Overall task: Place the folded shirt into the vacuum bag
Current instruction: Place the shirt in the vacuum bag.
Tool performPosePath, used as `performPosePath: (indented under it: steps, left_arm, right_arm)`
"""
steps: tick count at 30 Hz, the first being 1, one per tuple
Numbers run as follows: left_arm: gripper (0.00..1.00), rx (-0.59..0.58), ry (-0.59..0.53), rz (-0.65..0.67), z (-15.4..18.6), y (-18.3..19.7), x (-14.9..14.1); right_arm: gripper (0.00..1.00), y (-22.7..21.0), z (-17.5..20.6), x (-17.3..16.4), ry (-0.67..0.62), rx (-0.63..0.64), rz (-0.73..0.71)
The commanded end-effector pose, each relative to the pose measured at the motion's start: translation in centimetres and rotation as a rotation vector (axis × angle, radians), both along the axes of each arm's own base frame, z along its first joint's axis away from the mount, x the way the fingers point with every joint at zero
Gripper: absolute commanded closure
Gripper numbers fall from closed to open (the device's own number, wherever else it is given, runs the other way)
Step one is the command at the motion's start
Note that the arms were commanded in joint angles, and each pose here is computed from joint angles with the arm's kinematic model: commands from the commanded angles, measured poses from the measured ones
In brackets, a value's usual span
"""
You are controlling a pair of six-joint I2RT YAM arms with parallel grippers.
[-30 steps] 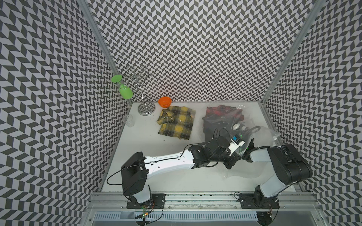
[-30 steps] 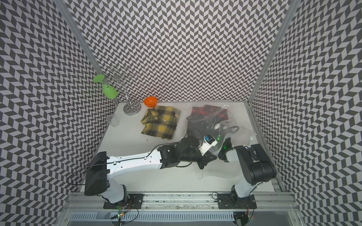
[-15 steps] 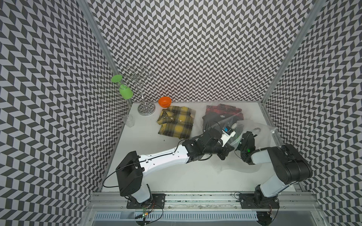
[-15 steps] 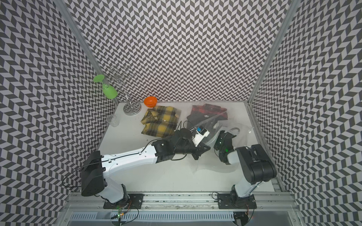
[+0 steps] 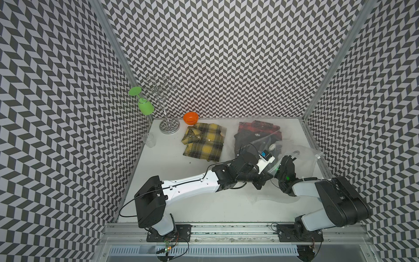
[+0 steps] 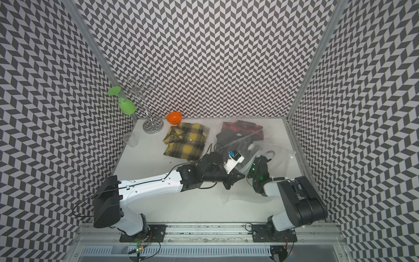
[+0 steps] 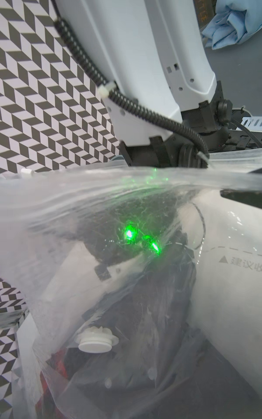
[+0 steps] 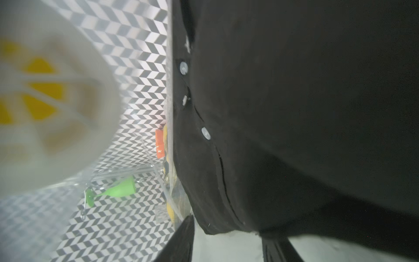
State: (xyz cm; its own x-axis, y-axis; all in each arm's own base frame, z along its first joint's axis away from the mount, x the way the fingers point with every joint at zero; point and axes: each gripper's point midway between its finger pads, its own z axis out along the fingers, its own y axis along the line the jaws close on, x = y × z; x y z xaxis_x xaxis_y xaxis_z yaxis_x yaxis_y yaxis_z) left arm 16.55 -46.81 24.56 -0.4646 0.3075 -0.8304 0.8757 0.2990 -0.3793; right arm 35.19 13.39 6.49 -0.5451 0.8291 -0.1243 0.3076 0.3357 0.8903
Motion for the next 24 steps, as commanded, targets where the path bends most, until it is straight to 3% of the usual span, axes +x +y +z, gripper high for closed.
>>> performPosePath:
  steps: [1,5,9,16,24]
  left_arm:
    - [1.0,-0.053,-0.022,-0.075,2.2,-1.4,-2.0]
    - [1.0,-0.017,-0.021,-0.077,1.1,-1.0,-2.5]
    - [1.0,0.031,-0.02,0.026,-0.6,0.7,0.2]
    - [1.0,0.024,-0.011,0.169,-1.0,2.4,5.5]
    - [1.0,0.063,-0.062,0.219,-2.0,2.1,8.1]
  right_arm:
    - [0.64,0.4,2.1,2.4,-0.099,0.047,-0.045]
    - [0.7,-1.2,3.4,5.9,-0.157,0.008,-0.11]
    - [0.68,-1.5,3.9,8.4,-0.176,-0.005,-0.07]
    - [0.41,-0.9,3.6,5.3,-0.163,-0.058,0.033]
    - [0.33,-0.4,5.2,1.4,-0.181,-0.064,0.118]
